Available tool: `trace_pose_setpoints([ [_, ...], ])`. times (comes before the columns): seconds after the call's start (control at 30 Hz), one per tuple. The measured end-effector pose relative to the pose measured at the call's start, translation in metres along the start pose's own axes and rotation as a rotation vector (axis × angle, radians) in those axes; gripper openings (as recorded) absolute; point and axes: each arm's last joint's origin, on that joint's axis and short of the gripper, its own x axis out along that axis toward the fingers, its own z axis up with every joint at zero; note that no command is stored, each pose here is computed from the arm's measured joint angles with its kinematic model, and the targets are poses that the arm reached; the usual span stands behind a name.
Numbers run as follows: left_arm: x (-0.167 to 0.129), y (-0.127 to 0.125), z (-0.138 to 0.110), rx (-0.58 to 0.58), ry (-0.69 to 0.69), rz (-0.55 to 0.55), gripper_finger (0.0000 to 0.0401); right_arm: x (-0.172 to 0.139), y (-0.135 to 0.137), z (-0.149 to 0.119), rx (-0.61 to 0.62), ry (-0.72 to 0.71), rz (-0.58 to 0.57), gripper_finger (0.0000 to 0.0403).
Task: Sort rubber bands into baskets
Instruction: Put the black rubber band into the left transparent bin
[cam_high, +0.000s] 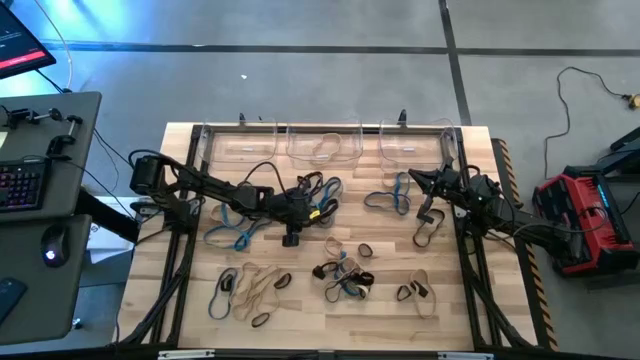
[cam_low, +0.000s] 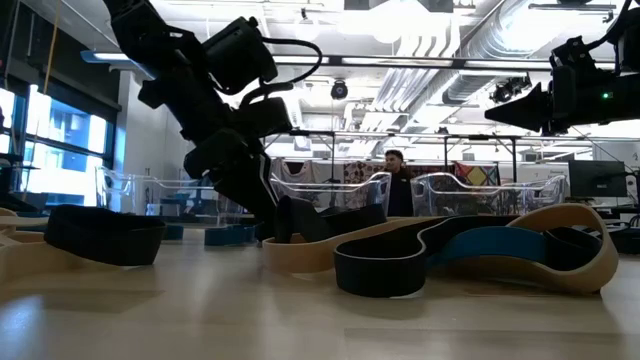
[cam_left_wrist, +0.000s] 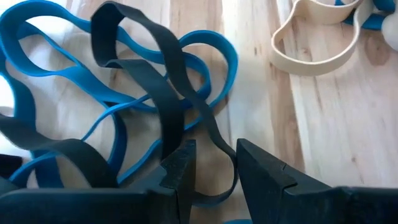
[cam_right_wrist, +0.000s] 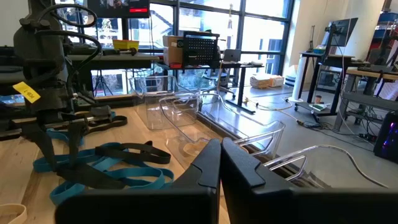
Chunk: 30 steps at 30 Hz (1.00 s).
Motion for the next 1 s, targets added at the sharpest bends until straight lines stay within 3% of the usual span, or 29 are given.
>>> trace_pose_setpoints([
  [0.3,0.008,-0.001,-0.003,-0.002,0.003,-0.049,0.0083,0.000,0.000,0.000,0.000,0.000,0.000,0.0000],
  [0.53,0.016,-0.004,-0.004,0.044,-0.015,-0.056,0.0026,0.000,0.000,0.000,0.000,0.000,0.000,0.0000],
  [0.63,0.005,-0.002,0.006,0.067,-0.048,-0.017,0.0004,0.000,0.000,0.000,0.000,0.000,0.000,0.0000],
  [0.87,-0.038,0.016,0.037,0.055,-0.179,0.042,0.0002,0.000,0.000,0.000,0.000,0.000,0.000,0.0000],
  [1.0,-0.068,0.032,0.048,0.003,-0.229,0.167,0.0001,0.000,0.000,0.000,0.000,0.000,0.000,0.0000],
])
